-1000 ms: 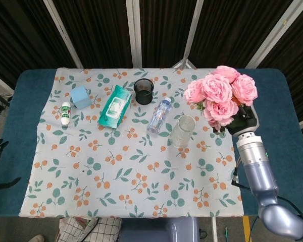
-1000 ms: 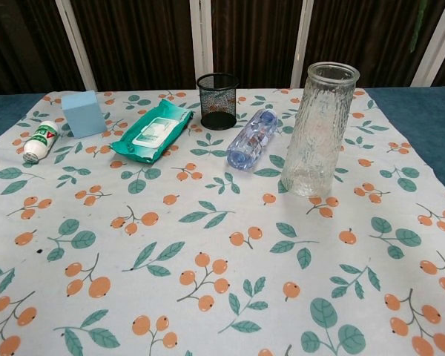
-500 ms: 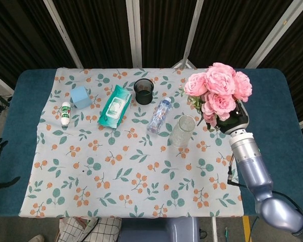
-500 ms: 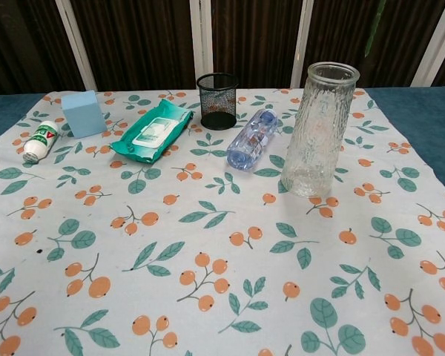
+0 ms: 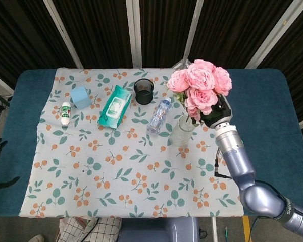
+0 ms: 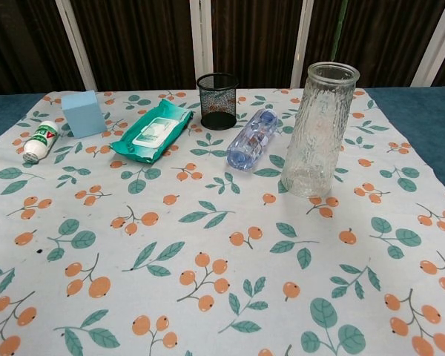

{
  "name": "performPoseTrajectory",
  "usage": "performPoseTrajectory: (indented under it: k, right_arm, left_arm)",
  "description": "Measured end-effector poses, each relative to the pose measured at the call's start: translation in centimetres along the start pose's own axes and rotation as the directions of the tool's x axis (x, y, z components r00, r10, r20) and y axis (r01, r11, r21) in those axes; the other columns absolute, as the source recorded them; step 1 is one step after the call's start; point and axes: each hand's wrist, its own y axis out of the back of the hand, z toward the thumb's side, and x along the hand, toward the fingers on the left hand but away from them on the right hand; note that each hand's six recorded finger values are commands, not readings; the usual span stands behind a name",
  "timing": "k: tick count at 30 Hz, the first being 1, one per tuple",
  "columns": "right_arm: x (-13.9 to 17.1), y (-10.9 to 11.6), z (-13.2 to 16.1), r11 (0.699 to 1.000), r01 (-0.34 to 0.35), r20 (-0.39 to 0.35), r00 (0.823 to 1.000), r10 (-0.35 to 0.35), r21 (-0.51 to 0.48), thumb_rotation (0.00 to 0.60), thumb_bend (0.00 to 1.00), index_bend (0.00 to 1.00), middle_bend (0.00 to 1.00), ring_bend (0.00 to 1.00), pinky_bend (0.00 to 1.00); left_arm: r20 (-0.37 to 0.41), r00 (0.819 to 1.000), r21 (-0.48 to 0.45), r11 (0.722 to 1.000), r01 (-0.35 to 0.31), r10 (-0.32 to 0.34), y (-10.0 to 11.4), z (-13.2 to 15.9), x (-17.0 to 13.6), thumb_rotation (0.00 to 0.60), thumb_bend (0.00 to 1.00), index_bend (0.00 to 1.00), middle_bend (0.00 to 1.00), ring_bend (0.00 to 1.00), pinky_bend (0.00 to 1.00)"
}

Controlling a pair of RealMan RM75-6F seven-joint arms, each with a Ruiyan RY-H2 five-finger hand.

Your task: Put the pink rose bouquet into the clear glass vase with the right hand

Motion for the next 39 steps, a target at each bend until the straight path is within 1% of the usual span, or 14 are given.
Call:
performPoseTrajectory:
  k: [8,17,22,29,39]
  right_arm:
    - [-0.4,0.8,-0.8,1.000,0.024,0.022,0.999,-0.024,-0.001,0.600,0.37,0.49,0.51,0.53,0.45]
    - [-0.9,2.2,-0.8,0.998,0.065,0.031,0.997,-0.065,0.001,0.600,0.37,0.48,0.51,0.53,0.45]
    - [-0.5,3.6,-0.8,0.995,0.103,0.031,0.994,-0.103,0.001,0.600,0.37,0.48,0.51,0.53,0.45]
    - [0.5,5.2,-0.7,0.990,0.140,0.023,0.990,-0.140,0.027,0.600,0.37,0.48,0.51,0.53,0.45]
    - [1.6,6.6,-1.2,0.984,0.164,0.030,0.986,-0.166,0.065,0.600,0.37,0.48,0.51,0.53,0.45]
  left_arm:
    - [0.002,1.000,-0.003,1.000,0.005,-0.005,0.0,0.1,0.0,0.600,0.00,0.00,0.00,0.00,0.00]
    - [0.006,1.000,-0.009,1.000,0.011,-0.011,-0.1,0.1,0.0,0.600,0.00,0.00,0.00,0.00,0.00]
    - [0.010,1.000,-0.011,1.000,0.014,-0.014,-0.1,0.2,0.0,0.600,0.00,0.00,0.00,0.00,0.00]
    - [0.018,1.000,-0.015,1.000,0.018,-0.018,-0.1,0.4,0.0,0.600,0.00,0.00,0.00,0.00,0.00]
    - [0.021,1.000,-0.019,1.000,0.023,-0.022,-0.2,0.6,-0.1,0.600,0.00,0.00,0.00,0.00,0.00]
